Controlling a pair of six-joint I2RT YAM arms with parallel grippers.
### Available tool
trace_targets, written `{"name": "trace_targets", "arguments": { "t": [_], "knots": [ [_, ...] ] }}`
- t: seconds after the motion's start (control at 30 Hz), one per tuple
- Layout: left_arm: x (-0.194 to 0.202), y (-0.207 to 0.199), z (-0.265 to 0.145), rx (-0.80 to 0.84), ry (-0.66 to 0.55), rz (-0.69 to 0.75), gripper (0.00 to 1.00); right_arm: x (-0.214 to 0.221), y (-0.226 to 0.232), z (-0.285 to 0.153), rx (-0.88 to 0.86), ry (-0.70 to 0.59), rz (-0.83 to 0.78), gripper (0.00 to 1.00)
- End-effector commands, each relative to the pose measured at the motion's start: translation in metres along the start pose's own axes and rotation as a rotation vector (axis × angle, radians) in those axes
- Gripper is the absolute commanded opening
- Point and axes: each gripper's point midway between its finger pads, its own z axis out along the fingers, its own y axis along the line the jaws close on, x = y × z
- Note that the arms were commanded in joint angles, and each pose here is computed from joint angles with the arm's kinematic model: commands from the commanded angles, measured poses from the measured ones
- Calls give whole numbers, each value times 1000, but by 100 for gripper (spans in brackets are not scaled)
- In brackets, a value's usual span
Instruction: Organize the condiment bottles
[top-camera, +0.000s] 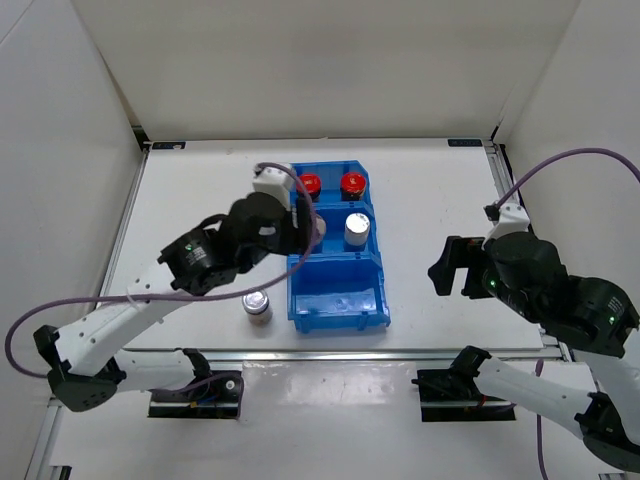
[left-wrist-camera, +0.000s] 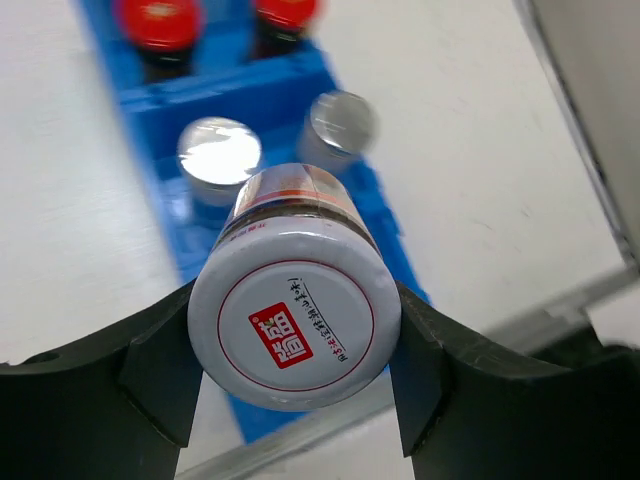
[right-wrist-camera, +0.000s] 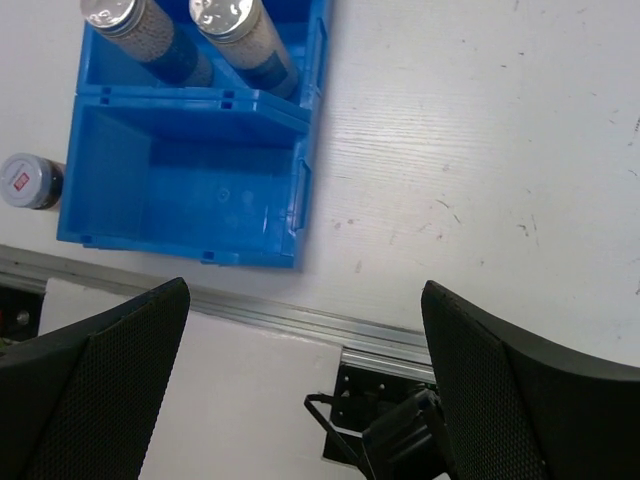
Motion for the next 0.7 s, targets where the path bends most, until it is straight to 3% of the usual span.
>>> {"name": "trace_targets", "arguments": {
  "t": [0.0,0.17,0.3,0.4,0.6,0.67],
  "knots": [
    [33,-40,8,51,73,104,11,3,-17,-5,66,-14,21,100],
    [79,-97,30,125,151,223,14,8,-22,-12,76,0,32,100],
    [120,-112,74,91,244,300,15,11,-26,-17,75,-1,42,100],
    [129,-119,87,88,267,324,18,11,-27,-19,74,-2,42,100],
    [163,-121,124,97,359,330,34,12,-29,-23,70,-10,55,100],
    [170,-120,130,104,382,326,47,10,-29,-25,65,-17,59,100]
  ]
}}
